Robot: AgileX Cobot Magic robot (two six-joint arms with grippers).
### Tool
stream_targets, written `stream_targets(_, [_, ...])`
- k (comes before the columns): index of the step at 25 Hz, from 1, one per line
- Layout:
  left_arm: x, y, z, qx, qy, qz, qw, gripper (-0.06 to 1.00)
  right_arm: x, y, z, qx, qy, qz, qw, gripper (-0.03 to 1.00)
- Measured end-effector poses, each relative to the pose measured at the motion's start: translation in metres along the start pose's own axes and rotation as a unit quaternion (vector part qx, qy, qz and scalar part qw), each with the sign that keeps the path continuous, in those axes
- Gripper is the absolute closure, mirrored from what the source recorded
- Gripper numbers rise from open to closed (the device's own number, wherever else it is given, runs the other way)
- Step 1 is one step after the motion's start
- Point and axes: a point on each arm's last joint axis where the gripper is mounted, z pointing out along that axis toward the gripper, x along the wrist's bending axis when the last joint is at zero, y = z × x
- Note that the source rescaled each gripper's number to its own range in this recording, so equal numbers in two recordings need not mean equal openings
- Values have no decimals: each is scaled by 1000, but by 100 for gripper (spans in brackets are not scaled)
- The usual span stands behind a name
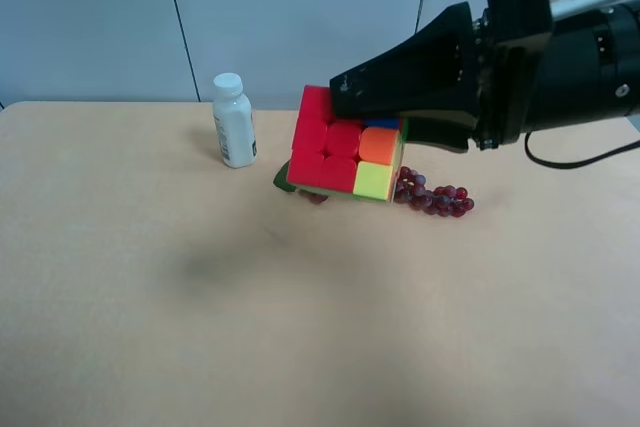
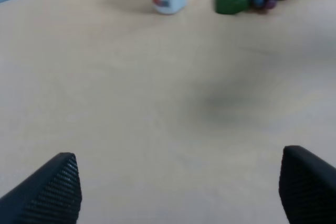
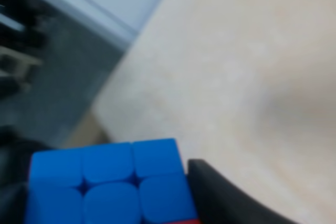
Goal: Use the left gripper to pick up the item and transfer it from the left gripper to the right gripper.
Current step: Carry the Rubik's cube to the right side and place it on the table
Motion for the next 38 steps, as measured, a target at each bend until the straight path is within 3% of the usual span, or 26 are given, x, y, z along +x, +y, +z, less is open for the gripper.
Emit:
stream_targets(9, [-1,0,0,5,38,-19,999,50,-19,16,-9,4,-171,-69,983,97])
stream_targets(18, [-2,0,0,16,128,-63,990,50,-42,15,-21,27,-312,-106,944,97])
stream_targets(22, [-2,0,0,21,161,-79,984,50,-50,13,-28,37,-365,-91,926,97])
stream_targets(30, [-3,0,0,22,173,-85,981,50,-63,8,-41,51,-457,-34,887,97])
stream_targets(38, [-3,0,0,22,173,-85,981,50,-74,2,-43,84,-489,2,868,97])
